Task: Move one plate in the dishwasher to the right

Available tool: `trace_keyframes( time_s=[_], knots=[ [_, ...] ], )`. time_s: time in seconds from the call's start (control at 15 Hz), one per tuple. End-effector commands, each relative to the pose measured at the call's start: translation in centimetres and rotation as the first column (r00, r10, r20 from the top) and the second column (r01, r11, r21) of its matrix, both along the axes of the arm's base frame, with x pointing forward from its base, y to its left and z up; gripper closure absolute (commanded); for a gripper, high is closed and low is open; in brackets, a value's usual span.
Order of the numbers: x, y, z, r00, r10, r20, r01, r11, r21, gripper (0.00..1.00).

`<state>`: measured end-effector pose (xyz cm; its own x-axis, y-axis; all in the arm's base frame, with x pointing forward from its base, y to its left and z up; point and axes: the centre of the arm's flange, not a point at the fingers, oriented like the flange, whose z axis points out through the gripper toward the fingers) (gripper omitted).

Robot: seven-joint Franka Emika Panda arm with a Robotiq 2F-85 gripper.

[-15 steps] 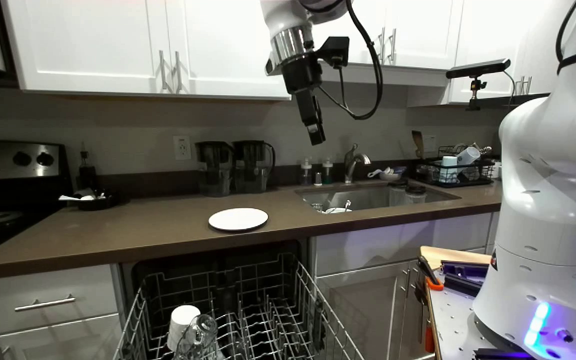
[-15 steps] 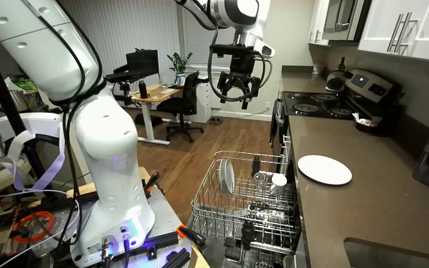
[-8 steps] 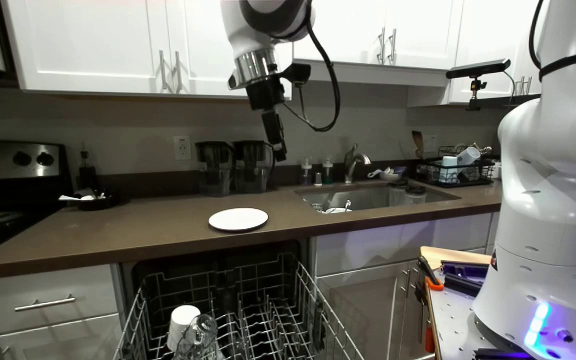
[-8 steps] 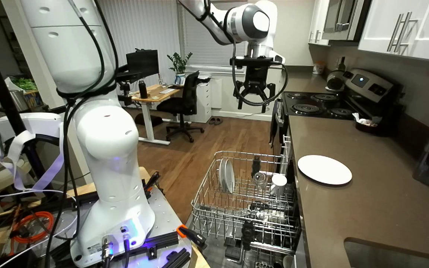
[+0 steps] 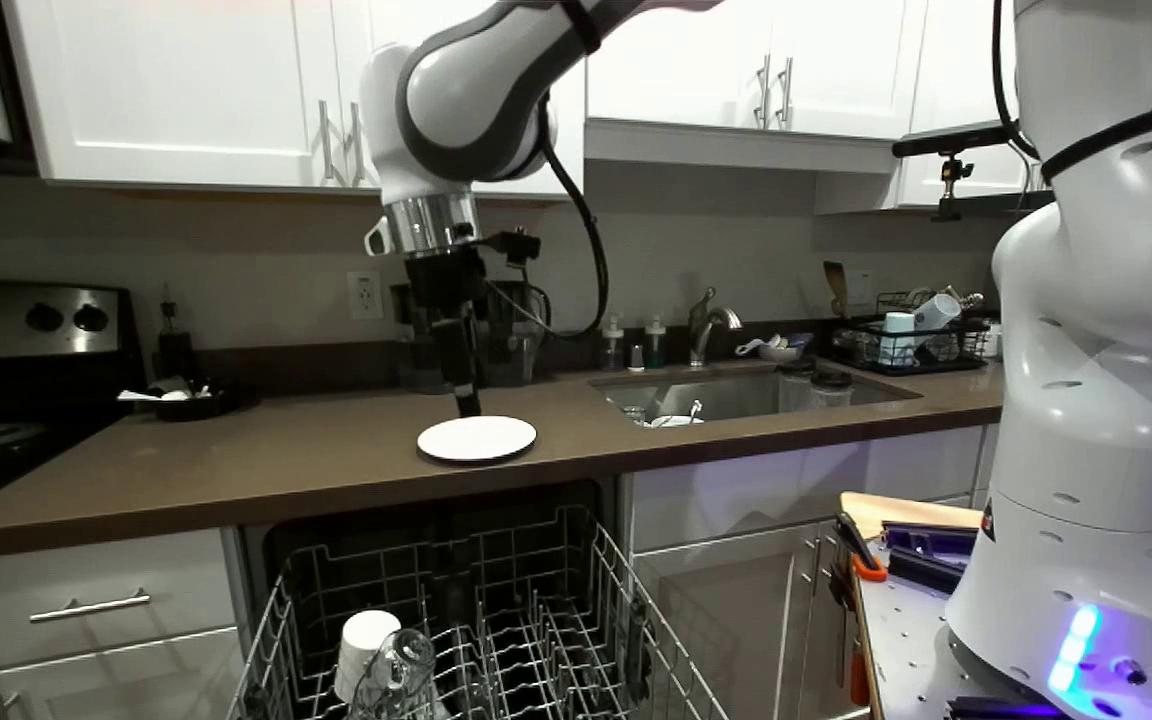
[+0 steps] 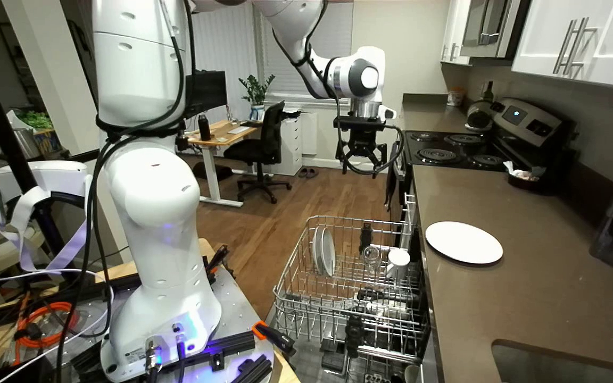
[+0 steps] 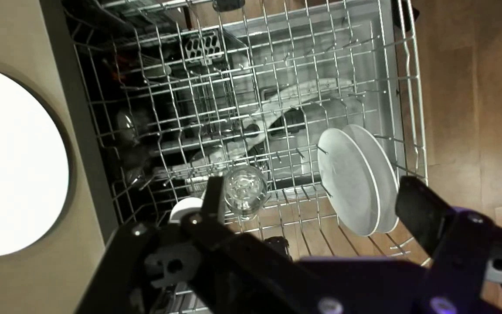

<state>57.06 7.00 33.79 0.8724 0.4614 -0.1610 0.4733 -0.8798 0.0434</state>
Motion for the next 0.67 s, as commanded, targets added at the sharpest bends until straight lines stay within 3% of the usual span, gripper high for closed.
trace_keyframes(
  time_s=[0.0, 0.13, 0.2, 0.6],
  knots=[
    [2.6, 2.8, -2.8, 0.997, 0.078, 0.014, -0.078, 0.997, 0.02, 0.0],
    [3.0, 4.0, -3.8, 0.991, 0.136, -0.001, -0.136, 0.99, 0.035, 0.0],
    [1.5, 3.4, -3.4, 0.997, 0.074, -0.005, -0.074, 0.997, 0.023, 0.0],
    [3.3, 5.3, -6.0, 0.994, 0.111, -0.001, -0.111, 0.993, 0.042, 0.0]
  ],
)
